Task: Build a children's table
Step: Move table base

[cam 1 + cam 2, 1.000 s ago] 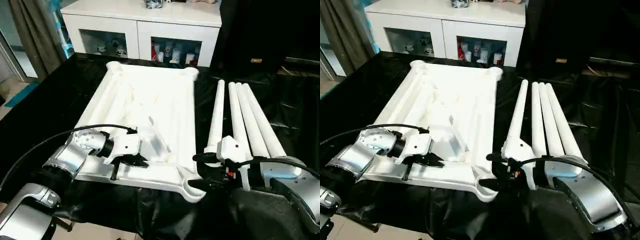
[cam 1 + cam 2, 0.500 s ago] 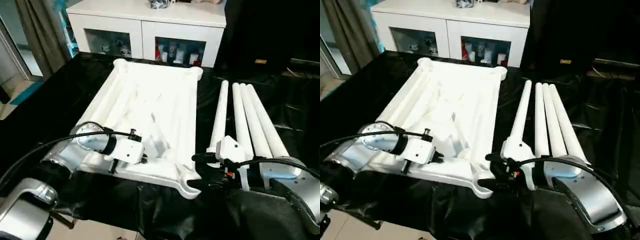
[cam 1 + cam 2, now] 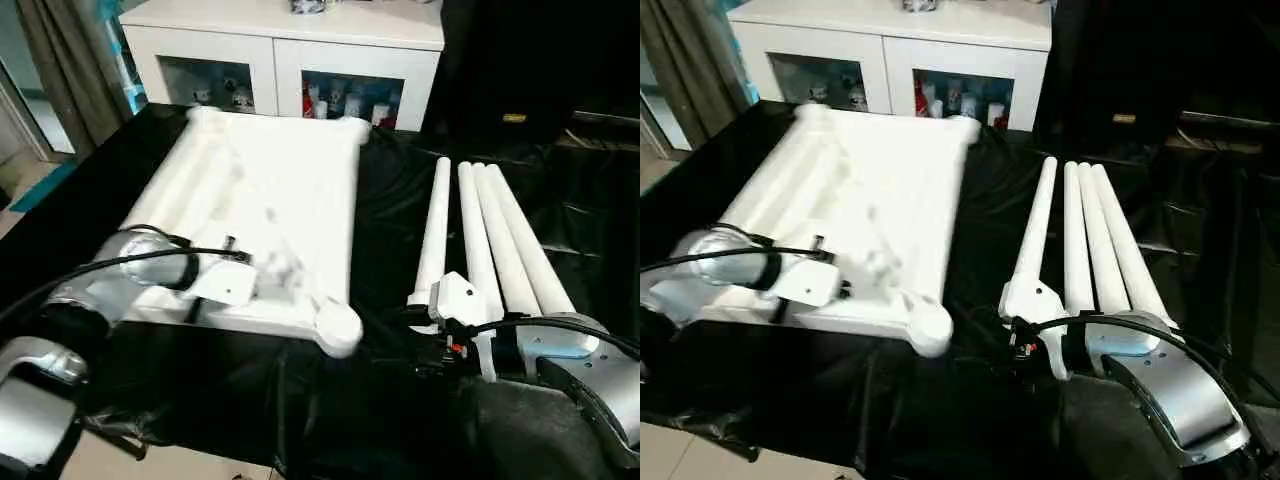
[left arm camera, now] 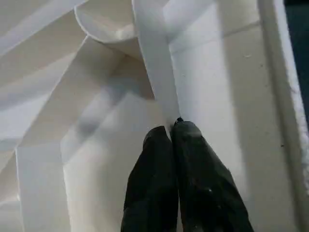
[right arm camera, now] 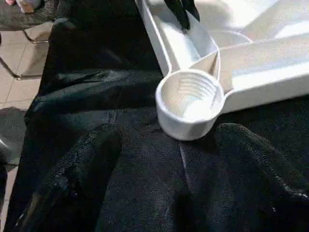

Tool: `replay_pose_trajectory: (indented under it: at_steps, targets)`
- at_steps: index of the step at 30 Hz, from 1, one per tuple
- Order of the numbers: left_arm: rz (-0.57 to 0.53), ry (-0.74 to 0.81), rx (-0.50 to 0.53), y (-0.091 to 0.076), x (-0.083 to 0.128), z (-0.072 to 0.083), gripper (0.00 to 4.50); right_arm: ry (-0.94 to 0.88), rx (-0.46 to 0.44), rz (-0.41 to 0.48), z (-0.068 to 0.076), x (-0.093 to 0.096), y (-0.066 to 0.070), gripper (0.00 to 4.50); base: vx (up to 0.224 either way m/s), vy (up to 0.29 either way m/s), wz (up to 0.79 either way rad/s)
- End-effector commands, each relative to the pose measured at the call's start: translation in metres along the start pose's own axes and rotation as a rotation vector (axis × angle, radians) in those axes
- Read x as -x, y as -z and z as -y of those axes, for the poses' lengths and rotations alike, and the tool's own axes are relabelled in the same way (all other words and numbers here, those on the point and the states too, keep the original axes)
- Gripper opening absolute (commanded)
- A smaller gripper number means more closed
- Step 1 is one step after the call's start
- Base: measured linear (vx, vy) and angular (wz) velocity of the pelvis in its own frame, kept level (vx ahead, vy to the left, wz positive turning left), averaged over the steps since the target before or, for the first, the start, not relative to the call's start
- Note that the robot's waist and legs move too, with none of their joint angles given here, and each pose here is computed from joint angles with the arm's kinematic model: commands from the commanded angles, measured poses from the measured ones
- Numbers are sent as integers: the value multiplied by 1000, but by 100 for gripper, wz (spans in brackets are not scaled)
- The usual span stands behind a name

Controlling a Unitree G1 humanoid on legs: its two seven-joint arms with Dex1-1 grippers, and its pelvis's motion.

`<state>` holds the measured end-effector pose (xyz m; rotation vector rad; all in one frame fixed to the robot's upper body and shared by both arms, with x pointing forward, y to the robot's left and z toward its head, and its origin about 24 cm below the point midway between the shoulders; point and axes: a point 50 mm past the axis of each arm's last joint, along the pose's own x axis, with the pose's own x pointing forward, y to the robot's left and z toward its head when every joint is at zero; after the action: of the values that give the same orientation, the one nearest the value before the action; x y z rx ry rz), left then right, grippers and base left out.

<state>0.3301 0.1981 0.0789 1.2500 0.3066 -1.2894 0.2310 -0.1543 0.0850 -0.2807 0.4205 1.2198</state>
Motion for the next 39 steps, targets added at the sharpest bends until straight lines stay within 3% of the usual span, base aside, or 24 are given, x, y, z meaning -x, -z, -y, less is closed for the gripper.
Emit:
replay_pose_trajectory:
  at_steps: [1, 16, 17, 21, 23, 25, 29, 30, 31, 35, 39]
  targets:
    - [-5, -166, -43, -5, 22, -29, 6, 6, 18, 2, 2, 0, -2, 356, 0, 0, 0]
    - [21, -171, 125, -1, 3, -17, 6, 7, 38, 1, 3, -1, -8, 356, 0, 0, 0]
    - [41, -161, 144, -2, 1, -15, 45, 10, 38, 2, 3, 0, -8, 356, 0, 0, 0]
    - [113, -112, 213, -5, 2, -6, 61, 26, 37, 8, 4, 2, -9, 356, 0, 0, 0]
    - [116, -111, 216, -6, 3, -6, 97, 28, 36, 11, 4, 2, -10, 356, 0, 0, 0]
    - [145, -133, 241, -7, 9, -9, 98, 35, 25, 44, 4, 4, -13, 356, 0, 0, 0]
    - [279, -225, 326, -16, 32, -27, 145, 157, 40, 151, 17, 7, -32, 356, 0, 0, 0]
    - [311, -251, 346, -20, 37, -31, 153, 207, 18, 174, 23, 6, -36, 385, 0, 0, 0]
    - [361, -293, 375, -24, 45, -38, 163, 337, -53, 224, 39, 4, -43, 392, 0, 0, 0]
    - [427, -316, 415, -34, 53, -42, 189, 614, -288, 308, 72, 0, -54, 412, 0, 0, 0]
    - [475, -276, 439, -44, 49, -38, 222, 731, -387, 292, 84, -1, -53, 443, 0, 0, 0]
